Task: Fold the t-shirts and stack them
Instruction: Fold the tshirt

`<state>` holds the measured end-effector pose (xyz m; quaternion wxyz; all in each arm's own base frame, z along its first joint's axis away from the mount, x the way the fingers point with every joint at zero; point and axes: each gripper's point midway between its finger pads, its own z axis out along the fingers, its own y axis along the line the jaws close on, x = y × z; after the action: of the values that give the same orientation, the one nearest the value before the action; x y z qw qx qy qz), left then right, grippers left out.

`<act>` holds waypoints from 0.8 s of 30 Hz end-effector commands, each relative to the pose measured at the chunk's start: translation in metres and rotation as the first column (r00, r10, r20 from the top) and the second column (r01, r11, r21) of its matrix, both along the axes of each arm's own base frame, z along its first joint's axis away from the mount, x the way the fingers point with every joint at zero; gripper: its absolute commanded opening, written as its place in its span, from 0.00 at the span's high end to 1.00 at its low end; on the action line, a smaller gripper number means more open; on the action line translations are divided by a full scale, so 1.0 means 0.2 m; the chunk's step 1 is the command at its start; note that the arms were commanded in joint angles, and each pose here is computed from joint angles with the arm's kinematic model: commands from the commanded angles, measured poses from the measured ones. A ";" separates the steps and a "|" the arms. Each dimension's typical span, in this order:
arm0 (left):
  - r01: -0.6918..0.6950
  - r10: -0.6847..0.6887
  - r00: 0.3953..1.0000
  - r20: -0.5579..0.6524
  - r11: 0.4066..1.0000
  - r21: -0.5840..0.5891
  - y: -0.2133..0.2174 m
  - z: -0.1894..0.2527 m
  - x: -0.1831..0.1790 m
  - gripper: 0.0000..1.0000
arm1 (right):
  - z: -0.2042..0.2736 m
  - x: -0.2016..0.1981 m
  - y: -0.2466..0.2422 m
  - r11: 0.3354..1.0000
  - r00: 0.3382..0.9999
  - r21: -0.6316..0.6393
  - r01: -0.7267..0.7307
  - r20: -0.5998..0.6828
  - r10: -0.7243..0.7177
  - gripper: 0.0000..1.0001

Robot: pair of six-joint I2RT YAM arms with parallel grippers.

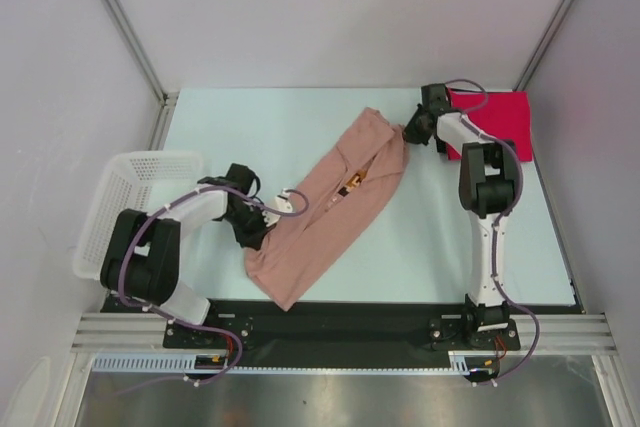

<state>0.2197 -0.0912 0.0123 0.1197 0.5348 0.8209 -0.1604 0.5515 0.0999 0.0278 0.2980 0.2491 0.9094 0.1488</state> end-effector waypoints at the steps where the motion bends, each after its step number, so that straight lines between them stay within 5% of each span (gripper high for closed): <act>1: 0.073 -0.116 0.963 -0.244 0.981 -0.178 -0.26 -0.02 -0.27 1.00 | 0.11 0.27 0.10 0.998 0.994 0.023 -0.065 0.089 0.062 1.00; 2: 0.115 -0.161 0.953 -0.256 0.976 -0.186 -0.32 -0.01 -0.30 1.00 | -0.08 0.26 0.11 0.997 0.997 0.015 -0.075 0.006 0.075 1.00; 5: 0.174 -0.237 0.933 -0.272 0.957 -0.234 -0.45 0.01 -0.33 1.00 | 0.11 0.48 0.18 0.992 0.984 -0.008 -0.126 0.126 0.126 1.00; 14: 0.247 -0.370 0.873 -0.319 0.897 -0.366 -0.77 0.07 -0.42 0.99 | 0.14 0.72 0.15 0.996 0.945 0.046 -0.082 0.322 0.063 0.96; 18: 0.253 -0.376 0.877 -0.299 0.891 -0.377 -0.84 0.06 -0.41 0.92 | 0.30 0.80 0.18 0.994 0.904 0.061 -0.096 0.424 0.061 0.70; 19: 0.252 -0.375 0.877 -0.301 0.891 -0.378 -0.84 0.06 -0.41 0.88 | 0.38 0.82 0.18 0.994 0.891 0.059 -0.089 0.451 0.053 0.56; 24: 0.265 -0.341 0.899 -0.276 0.924 -0.277 -0.73 0.03 -0.42 0.60 | 0.61 0.82 0.05 1.000 0.865 -0.010 -0.013 0.501 0.016 0.43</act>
<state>0.1356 -0.2421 0.0186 0.0061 0.5934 0.7114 -0.3766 0.6977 0.1298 0.0555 0.4336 0.1990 0.8512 0.2187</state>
